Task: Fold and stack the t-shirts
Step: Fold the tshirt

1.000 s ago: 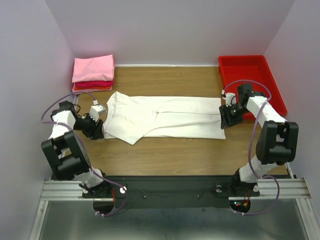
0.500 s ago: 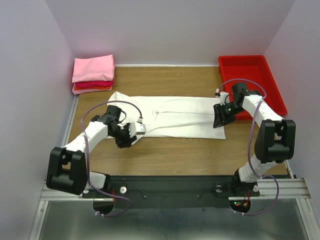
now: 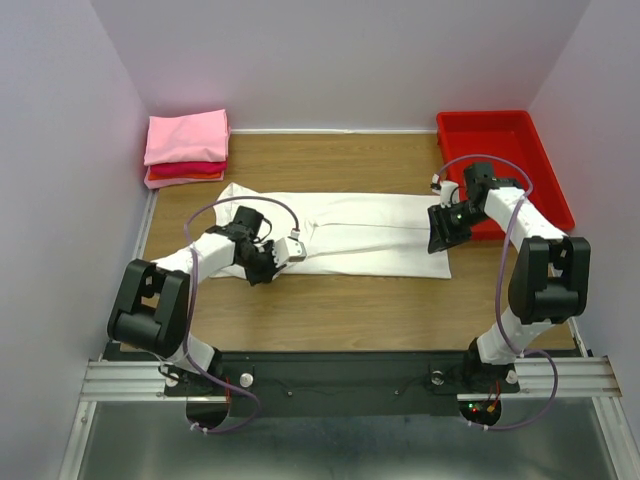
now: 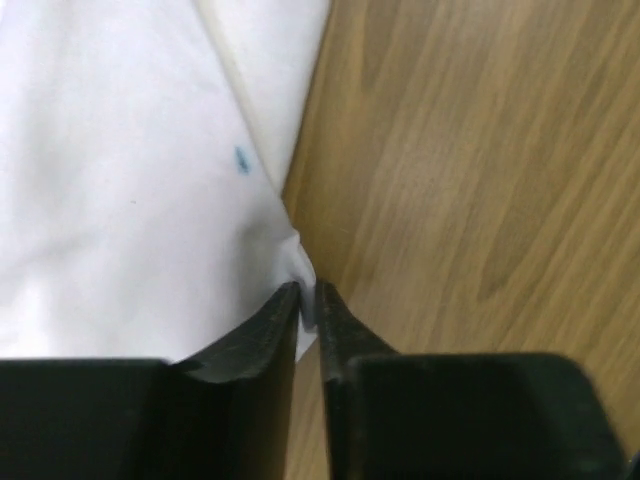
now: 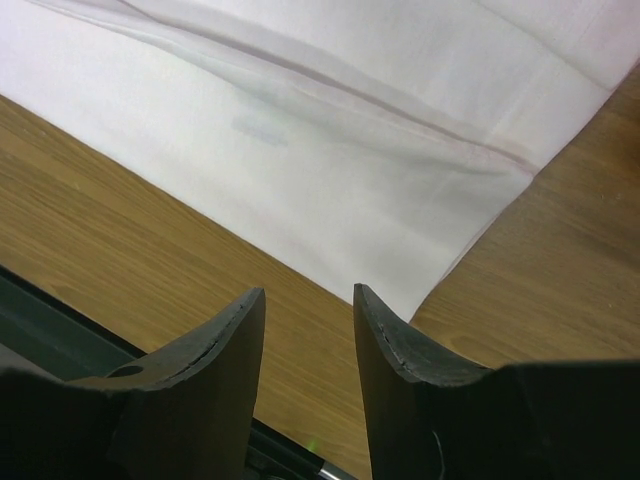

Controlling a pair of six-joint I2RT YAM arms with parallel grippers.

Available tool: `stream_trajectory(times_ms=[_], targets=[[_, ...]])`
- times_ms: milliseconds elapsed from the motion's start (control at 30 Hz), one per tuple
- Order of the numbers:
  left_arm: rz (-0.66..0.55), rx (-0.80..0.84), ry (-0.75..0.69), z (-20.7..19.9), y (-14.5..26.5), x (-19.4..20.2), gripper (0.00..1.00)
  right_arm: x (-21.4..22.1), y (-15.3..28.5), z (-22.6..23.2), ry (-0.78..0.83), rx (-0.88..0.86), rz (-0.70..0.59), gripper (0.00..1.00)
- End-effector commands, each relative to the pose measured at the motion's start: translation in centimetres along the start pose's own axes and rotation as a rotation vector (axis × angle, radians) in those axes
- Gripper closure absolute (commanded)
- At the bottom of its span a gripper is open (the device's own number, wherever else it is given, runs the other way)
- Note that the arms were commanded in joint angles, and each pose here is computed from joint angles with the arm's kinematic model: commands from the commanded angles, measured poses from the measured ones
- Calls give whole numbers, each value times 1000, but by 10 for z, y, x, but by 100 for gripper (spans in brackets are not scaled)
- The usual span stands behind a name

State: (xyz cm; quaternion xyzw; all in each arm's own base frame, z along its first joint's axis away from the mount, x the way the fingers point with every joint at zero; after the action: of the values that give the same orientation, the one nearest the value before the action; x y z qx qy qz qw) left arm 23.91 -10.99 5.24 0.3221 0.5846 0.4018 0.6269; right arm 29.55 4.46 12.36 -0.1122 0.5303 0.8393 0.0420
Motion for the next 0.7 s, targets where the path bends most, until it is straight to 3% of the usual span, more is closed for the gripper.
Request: stream_trajectory(times_ms=[0, 33, 300, 667], targets=[[67, 51, 44, -6, -5, 10, 95, -15, 5, 1, 29, 10, -39, 54], [57, 37, 34, -2, 2, 4, 100, -14, 5, 1, 33, 7, -39, 54], [9, -86, -55, 56, 61, -48, 100, -11, 2, 3, 41, -11, -27, 55], [18, -231, -133, 168, 42, -68, 96, -3, -2, 4, 50, -43, -5, 54]])
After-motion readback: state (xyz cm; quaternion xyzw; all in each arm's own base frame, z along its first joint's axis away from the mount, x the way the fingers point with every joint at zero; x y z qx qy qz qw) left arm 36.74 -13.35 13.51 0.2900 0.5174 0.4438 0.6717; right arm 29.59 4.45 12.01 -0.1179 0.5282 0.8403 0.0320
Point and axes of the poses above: each gripper's point midway between its finger pads, its own y axis back along the fingers, its own z axis along the line the jaws close on, x = y × z, the point moved 4 cm from there along y, back along the fingers, and after that the axes turned 13 degrees about -y, right-handed, at the moved point
